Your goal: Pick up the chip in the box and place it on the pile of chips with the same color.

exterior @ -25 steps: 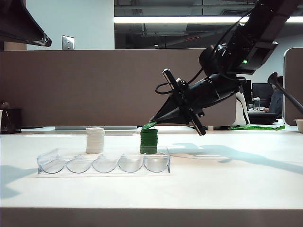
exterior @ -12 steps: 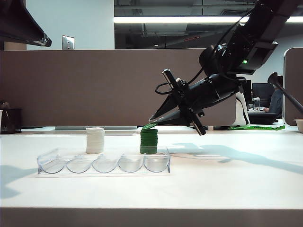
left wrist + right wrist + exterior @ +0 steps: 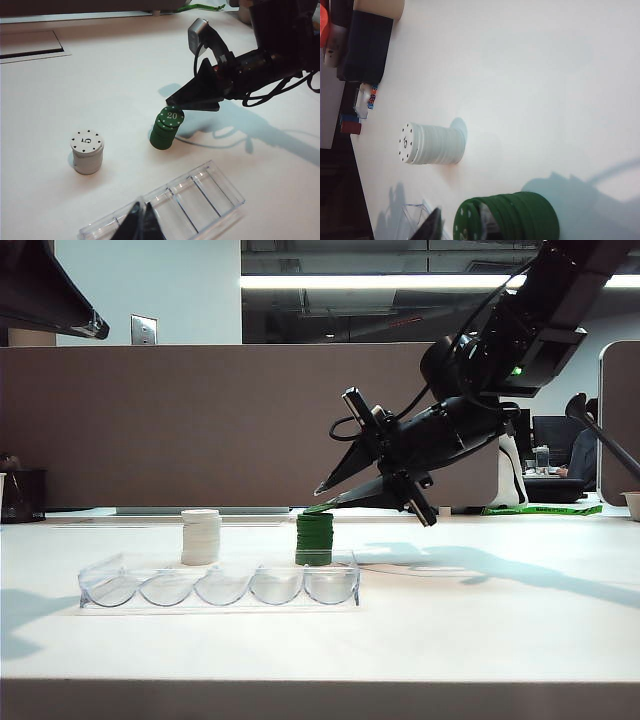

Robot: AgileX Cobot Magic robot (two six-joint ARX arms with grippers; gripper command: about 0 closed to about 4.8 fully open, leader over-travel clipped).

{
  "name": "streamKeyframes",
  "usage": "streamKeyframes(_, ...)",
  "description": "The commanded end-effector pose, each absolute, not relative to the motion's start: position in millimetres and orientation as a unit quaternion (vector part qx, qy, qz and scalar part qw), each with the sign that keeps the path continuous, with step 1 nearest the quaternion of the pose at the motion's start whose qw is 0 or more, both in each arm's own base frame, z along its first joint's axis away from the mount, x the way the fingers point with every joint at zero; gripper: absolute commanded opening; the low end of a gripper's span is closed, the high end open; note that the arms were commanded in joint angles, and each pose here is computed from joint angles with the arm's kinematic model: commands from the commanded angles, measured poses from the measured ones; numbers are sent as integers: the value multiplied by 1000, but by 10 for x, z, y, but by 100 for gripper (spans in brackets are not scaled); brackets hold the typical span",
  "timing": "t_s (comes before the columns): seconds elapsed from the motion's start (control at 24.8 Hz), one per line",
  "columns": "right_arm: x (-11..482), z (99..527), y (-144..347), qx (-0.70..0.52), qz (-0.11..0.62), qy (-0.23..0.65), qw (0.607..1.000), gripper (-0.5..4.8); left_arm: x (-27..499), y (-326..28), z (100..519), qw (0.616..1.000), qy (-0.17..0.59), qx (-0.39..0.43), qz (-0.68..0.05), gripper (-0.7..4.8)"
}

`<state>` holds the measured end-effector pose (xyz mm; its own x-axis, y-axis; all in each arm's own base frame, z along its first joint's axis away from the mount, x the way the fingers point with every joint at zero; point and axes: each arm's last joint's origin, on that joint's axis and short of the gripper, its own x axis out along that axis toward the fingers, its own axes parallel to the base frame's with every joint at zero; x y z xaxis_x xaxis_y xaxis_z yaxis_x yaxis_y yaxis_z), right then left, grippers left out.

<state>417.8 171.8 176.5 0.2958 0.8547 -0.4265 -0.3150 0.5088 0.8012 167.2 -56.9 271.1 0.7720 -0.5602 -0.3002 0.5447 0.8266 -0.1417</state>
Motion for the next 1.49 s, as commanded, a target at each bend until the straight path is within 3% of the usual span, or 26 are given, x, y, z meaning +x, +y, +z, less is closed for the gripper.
streamKeyframes(0.04,4180,1800,1723,299,399,438,748,108,1671,-573,2732,941,161,-23,-297,-6)
streamKeyframes(0.73,4180,1800,1723,299,398,437,749,124,1671,-573,2732,941,162,-25,-296,-6)
streamKeyframes(0.85,4181,1800,1723,299,398,437,749,154,1671,-573,2732,941,162,-25,-296,-6)
streamKeyframes(1.13,4180,1800,1723,299,398,438,749,163,1671,-573,2732,941,162,-25,-296,-6)
streamKeyframes(1.21,4172,1795,1733,299,398,441,747,214,1671,-573,2732,941,162,-25,-296,-6)
streamKeyframes(1.49,4152,1785,1761,298,399,448,742,217,1671,-573,2732,941,162,-25,-296,-6)
